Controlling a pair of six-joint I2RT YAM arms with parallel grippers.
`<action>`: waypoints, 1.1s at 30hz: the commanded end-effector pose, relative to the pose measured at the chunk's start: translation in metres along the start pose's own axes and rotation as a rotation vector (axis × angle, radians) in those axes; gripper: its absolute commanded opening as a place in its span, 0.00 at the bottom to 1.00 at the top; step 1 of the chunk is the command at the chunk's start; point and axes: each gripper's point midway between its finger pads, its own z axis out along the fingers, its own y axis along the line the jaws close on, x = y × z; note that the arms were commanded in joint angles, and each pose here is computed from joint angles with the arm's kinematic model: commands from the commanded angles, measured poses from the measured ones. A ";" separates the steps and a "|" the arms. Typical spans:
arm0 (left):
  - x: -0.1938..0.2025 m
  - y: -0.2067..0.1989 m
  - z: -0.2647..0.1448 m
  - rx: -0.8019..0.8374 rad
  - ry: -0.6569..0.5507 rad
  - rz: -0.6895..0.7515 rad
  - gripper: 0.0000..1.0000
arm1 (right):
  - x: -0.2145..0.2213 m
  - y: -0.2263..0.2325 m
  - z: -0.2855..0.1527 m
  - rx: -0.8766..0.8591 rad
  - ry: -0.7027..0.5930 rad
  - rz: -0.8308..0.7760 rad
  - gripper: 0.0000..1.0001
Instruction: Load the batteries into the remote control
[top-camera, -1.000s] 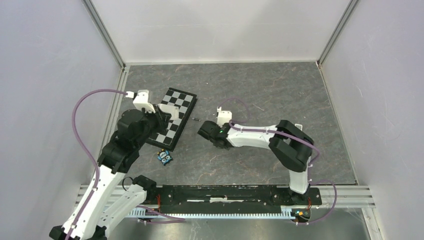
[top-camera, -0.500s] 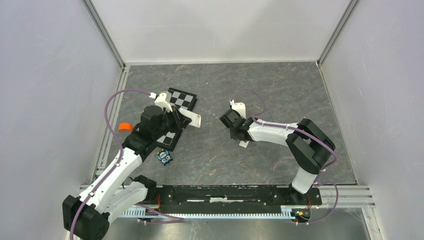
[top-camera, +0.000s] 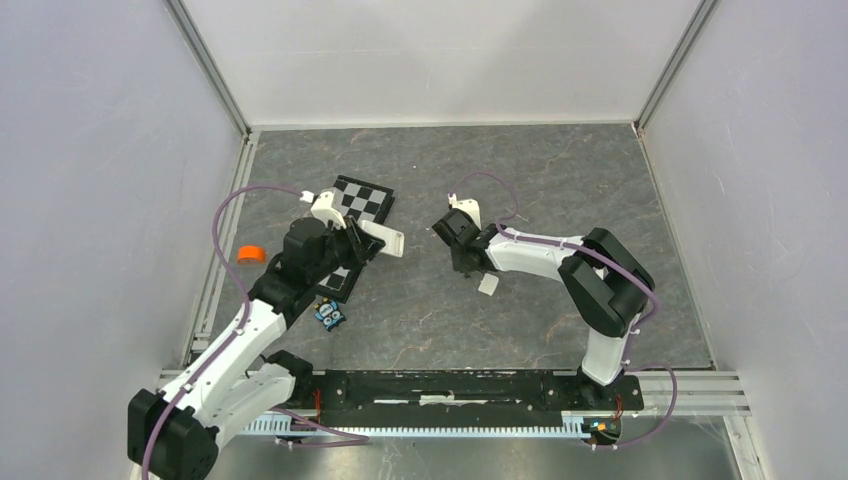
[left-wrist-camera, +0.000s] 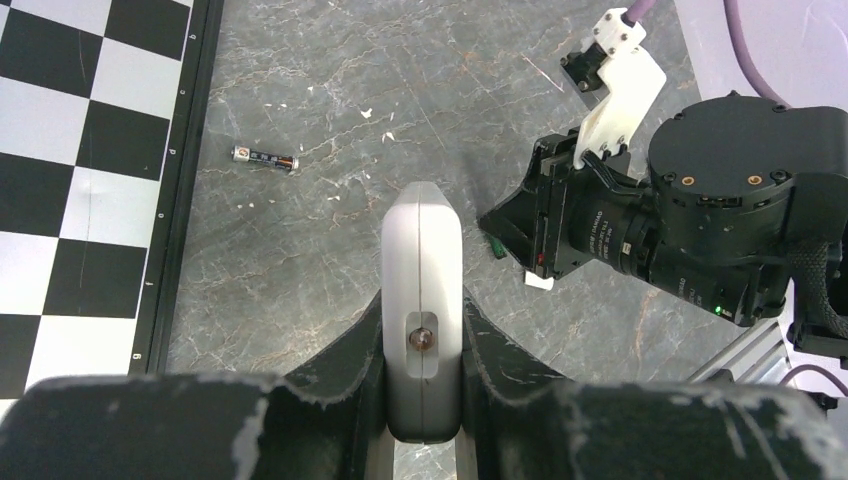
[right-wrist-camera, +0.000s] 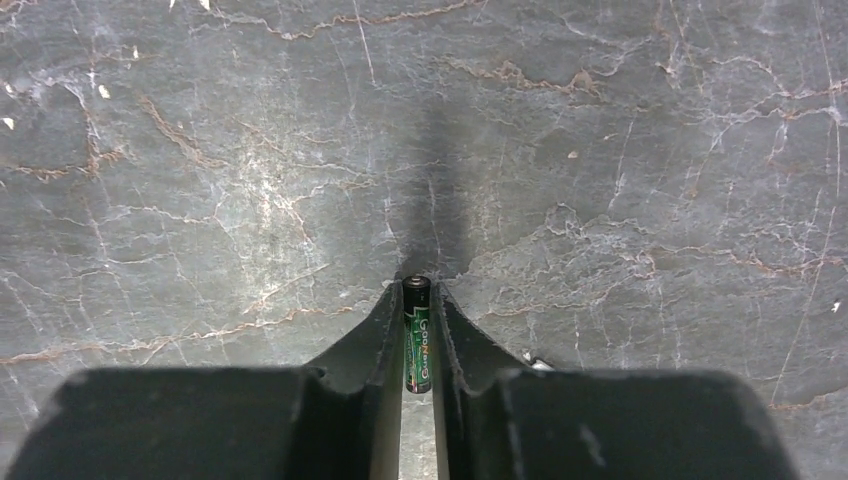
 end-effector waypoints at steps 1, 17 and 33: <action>-0.020 -0.014 -0.006 0.055 -0.082 -0.012 0.02 | 0.058 -0.024 0.012 0.069 0.202 -0.099 0.12; -0.045 -0.064 0.013 0.336 -0.181 -0.157 0.02 | -0.099 0.001 -0.097 -0.271 -0.382 0.248 0.00; -0.076 -0.113 0.004 0.620 -0.208 -0.415 0.02 | -0.200 0.039 -0.233 -0.726 -0.771 0.357 0.00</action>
